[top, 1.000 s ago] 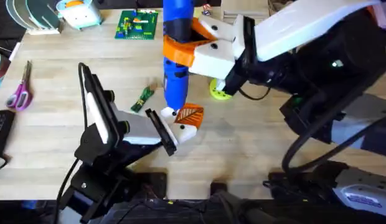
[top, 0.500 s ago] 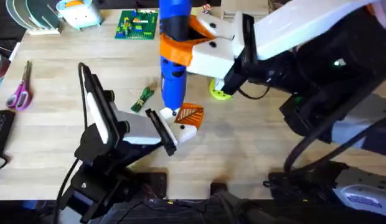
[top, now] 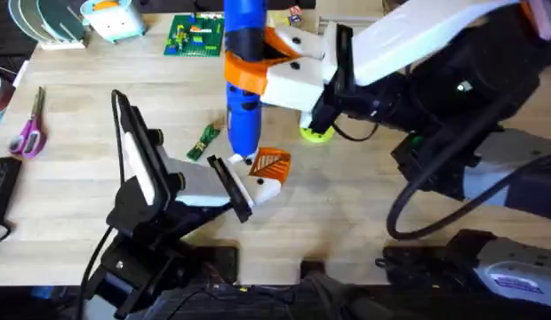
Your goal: Pick up the gripper from the table and insert it into the empty holder that is missing its gripper. Then pick up a screw, insert it into the mounting hole, and use the screwdriver to tighten it. Finally, clean up the table by picking up the vegetable and placing it into the bucket.
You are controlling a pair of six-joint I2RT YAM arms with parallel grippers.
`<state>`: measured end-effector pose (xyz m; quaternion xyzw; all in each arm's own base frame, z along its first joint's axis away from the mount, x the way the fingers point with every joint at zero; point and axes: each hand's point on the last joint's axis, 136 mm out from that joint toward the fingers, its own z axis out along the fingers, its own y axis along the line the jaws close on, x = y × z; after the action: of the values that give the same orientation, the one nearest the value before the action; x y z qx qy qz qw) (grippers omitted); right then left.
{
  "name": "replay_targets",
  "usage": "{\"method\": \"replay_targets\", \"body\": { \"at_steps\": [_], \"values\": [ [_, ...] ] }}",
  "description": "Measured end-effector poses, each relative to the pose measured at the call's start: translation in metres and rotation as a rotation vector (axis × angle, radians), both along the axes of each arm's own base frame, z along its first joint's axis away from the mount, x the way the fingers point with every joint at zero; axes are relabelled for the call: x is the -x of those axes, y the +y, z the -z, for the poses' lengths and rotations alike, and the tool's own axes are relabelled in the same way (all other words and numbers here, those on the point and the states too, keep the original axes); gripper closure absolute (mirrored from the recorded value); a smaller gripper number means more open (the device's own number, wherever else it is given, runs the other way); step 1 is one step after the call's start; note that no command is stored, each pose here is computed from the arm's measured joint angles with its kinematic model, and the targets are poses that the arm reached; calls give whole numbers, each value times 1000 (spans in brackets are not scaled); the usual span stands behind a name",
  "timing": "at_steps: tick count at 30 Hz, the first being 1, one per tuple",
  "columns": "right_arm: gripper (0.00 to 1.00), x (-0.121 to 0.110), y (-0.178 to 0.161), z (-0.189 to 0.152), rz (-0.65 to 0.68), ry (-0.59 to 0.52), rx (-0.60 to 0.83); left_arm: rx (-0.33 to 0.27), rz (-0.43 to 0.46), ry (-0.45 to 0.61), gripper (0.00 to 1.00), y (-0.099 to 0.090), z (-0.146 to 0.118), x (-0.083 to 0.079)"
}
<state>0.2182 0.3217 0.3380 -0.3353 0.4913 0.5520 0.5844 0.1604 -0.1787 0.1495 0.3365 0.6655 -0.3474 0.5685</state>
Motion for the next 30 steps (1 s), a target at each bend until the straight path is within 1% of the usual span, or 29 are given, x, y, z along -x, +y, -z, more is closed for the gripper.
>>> {"method": "replay_targets", "body": {
  "at_steps": [9, 16, 21, 26, 30],
  "values": [
    [978, -1, 1, -2, 2, -11, -11, -1, -7, 0, 990, 1, 0, -1],
    [978, 6, -6, -25, 2, -105, -86, -1, -10, 0, 990, 1, 0, -1],
    [978, 6, -7, -24, -1, -100, -85, -1, -10, -1, 990, 1, 0, -2],
    [978, 14, -8, -29, -34, -132, -99, -1, -10, -1, 990, 1, 0, -2],
    [978, 16, -6, -27, -53, -125, -90, -1, -10, -1, 990, 1, 0, -1]
  ]
}}
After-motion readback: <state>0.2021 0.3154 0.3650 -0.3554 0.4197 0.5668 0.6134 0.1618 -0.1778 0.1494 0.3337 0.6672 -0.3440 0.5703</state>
